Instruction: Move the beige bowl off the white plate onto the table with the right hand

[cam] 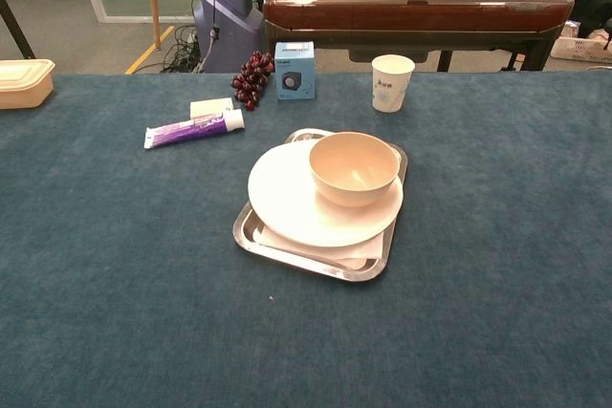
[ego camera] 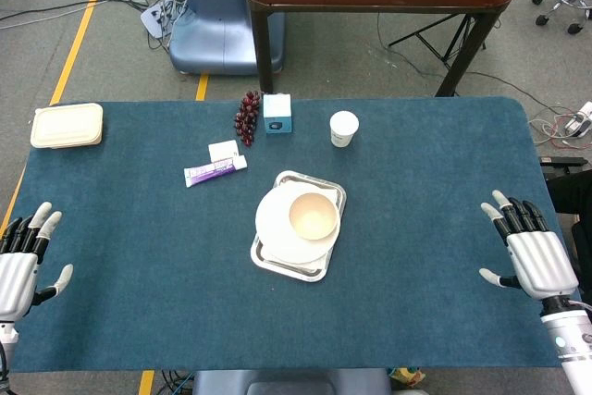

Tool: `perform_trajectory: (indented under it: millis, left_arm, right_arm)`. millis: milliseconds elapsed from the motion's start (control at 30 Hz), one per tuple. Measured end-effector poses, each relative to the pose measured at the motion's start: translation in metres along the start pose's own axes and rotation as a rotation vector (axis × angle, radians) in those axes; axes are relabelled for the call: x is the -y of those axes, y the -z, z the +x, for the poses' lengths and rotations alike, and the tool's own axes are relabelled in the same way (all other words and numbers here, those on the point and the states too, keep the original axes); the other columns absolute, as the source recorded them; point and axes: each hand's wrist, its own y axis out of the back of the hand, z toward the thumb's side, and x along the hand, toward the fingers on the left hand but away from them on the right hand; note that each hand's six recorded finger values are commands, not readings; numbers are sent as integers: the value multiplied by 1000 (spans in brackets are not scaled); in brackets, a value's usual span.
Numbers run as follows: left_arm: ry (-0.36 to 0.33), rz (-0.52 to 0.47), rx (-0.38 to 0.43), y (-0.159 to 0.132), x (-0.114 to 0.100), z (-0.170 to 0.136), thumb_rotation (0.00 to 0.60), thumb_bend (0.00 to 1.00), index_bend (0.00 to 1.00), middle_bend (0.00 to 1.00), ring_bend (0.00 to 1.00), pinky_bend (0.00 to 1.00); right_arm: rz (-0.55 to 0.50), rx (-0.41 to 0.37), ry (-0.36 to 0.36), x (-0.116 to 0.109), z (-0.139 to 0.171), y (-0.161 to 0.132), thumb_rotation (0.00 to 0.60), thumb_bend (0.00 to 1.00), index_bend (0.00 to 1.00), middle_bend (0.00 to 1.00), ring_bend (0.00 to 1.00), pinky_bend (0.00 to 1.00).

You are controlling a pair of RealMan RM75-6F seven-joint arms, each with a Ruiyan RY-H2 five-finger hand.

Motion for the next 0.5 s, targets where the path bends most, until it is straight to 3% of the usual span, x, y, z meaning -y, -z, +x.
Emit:
perform_trajectory:
  millis: [500]
  left_arm:
    - [-6,0,-1,-1,-1,-1,600,325,0,0,0,0]
  right_arm:
    - [22,-16,-33,3,-9,-5,600,0,0,0,0,0]
